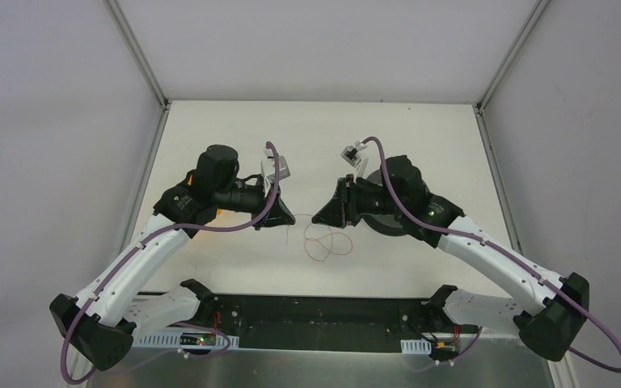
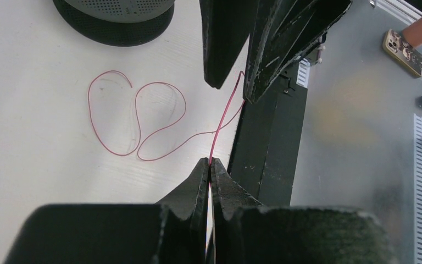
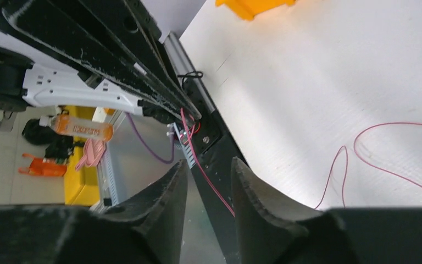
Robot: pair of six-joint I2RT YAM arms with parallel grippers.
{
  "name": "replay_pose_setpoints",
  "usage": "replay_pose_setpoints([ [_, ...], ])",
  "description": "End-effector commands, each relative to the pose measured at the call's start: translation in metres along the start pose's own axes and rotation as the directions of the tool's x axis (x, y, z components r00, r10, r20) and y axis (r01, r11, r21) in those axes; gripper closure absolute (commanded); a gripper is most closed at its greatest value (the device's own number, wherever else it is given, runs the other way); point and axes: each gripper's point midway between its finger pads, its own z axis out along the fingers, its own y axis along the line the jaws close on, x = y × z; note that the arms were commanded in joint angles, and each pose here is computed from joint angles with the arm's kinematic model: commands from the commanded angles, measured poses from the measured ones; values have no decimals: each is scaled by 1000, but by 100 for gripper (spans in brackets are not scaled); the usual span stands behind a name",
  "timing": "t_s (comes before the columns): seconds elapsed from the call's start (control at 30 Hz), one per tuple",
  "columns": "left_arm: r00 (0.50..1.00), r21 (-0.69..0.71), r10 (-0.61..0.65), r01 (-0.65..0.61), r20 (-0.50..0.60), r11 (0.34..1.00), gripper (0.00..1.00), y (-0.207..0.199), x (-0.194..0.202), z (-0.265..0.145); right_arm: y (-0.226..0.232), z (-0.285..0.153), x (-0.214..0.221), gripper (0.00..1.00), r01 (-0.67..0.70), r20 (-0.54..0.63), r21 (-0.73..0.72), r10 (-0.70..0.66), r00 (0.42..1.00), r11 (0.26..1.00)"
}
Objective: Wrap the cables
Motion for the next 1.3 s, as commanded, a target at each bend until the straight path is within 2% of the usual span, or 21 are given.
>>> replay_pose_setpoints([
  [0.0, 1000, 41, 15, -16, 28, 999, 100, -7, -9, 1, 3, -9, -31, 59, 89, 131, 59, -97, 987, 994],
  [0.1, 1000, 29, 7, -8, 23, 1000, 100, -5, -7, 2, 9, -5, -35, 57, 108, 133, 36, -112, 985, 994],
  [0.37, 1000, 14, -6, 6, 13, 1000, 100, 0, -4, 4, 6, 17, -33, 58, 125, 91, 26, -127, 988, 992],
  [0.47, 1000, 0, -8, 8, 10, 1000, 100, 3, -3, 4, 14, 22, -34, 68, 132, 97, -6, -131, 987, 991],
  [0.6, 1000, -38, -25, 25, 12, 999, 100, 10, -7, 5, 21, 28, -36, 99, 151, 157, -33, -144, 977, 988],
  [0.7, 998, -65, -35, 38, 45, 997, 100, 15, -20, 5, 12, 29, -38, 100, 95, 246, -10, -89, 965, 995],
  [0.77, 994, -79, -86, 91, 69, 993, 99, 19, -22, 10, 4, 24, -45, 100, 44, 330, 14, -46, 943, 999],
  [0.8, 992, -87, -94, 101, 78, 991, 93, 22, -22, 11, 4, 19, -47, 100, 31, 354, 19, -36, 934, 999],
  [0.87, 991, -119, -101, 112, 92, 987, 72, 28, -22, 12, -3, 9, -47, 100, 16, 363, 81, -44, 931, 997],
  [0.93, 992, -166, -74, 91, 107, 982, 64, 35, -25, 9, -17, -11, -44, 100, -25, 373, 194, -51, 926, 981],
  [1.03, 993, -275, -4, 37, 121, 961, 59, 54, -33, 4, -48, -59, -33, 100, -136, 390, 428, -47, 919, 893],
  [1.1, 994, -308, 55, -25, 91, 951, 55, 66, -34, 9, -63, -98, -32, 100, -221, 437, 554, -55, 898, 802],
  [1.2, 986, -340, 168, -152, 18, 928, 53, 83, -33, 24, -74, -162, -36, 100, -326, 514, 686, -115, 850, 651],
  [1.27, 963, -348, 267, -260, -27, 901, 53, 93, -34, 39, -72, -205, -44, 100, -374, 564, 728, -192, 803, 574],
])
